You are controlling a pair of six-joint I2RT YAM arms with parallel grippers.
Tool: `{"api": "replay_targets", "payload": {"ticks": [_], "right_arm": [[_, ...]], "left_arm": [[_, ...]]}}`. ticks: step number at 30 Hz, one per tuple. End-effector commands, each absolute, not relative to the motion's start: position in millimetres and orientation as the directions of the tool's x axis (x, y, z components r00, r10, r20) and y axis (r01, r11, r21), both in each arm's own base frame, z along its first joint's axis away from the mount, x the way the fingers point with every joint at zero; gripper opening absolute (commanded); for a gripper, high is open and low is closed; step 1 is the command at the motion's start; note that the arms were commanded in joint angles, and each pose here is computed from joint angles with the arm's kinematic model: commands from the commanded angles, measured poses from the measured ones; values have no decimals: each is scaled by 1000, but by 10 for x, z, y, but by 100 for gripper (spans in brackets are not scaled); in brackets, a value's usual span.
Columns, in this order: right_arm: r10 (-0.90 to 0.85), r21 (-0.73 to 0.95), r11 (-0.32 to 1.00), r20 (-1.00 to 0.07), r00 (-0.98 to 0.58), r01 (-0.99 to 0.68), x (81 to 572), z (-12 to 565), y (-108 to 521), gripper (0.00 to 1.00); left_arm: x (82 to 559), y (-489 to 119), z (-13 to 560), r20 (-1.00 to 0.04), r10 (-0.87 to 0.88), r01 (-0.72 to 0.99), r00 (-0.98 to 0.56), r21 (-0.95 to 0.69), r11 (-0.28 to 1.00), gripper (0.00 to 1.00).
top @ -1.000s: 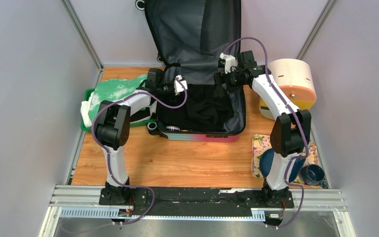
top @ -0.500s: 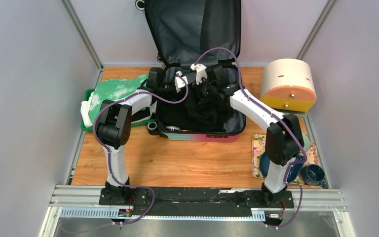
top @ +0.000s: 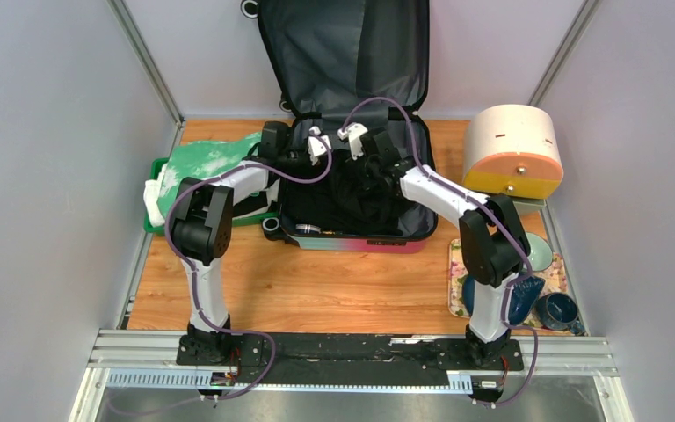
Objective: Open, take out, and arrange the luggage
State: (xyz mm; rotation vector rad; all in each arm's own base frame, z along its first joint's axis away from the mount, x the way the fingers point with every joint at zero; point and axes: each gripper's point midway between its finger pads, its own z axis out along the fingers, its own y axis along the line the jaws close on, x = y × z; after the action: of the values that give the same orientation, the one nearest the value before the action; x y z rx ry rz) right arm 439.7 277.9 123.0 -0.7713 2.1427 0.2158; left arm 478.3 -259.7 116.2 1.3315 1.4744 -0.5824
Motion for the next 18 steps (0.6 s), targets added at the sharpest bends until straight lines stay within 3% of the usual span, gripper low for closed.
{"api": "replay_targets", "payload": {"ticks": [1,4,12,18], "right_arm": [[-492,-239,807,-777,-392,-539,4681,1541,2406,0],[-498,-255,803,-784,-371,-539,4734,1644,2314,0],[-509,-216,792,-750,-423,-570,4702,1552,2204,1],[-477,-145,794,-750,-458,-591,4648,1665,2118,29]], "left_arm": [[4650,-2719,1437,-880,374,919,292,366,145,3],[4640,-2739,1371,-866,375,915,331,392,97,20],[4411,-2786,1121,-824,415,919,387,384,-93,39],[4283,-2770,852,-773,486,913,407,361,-190,54]]}}
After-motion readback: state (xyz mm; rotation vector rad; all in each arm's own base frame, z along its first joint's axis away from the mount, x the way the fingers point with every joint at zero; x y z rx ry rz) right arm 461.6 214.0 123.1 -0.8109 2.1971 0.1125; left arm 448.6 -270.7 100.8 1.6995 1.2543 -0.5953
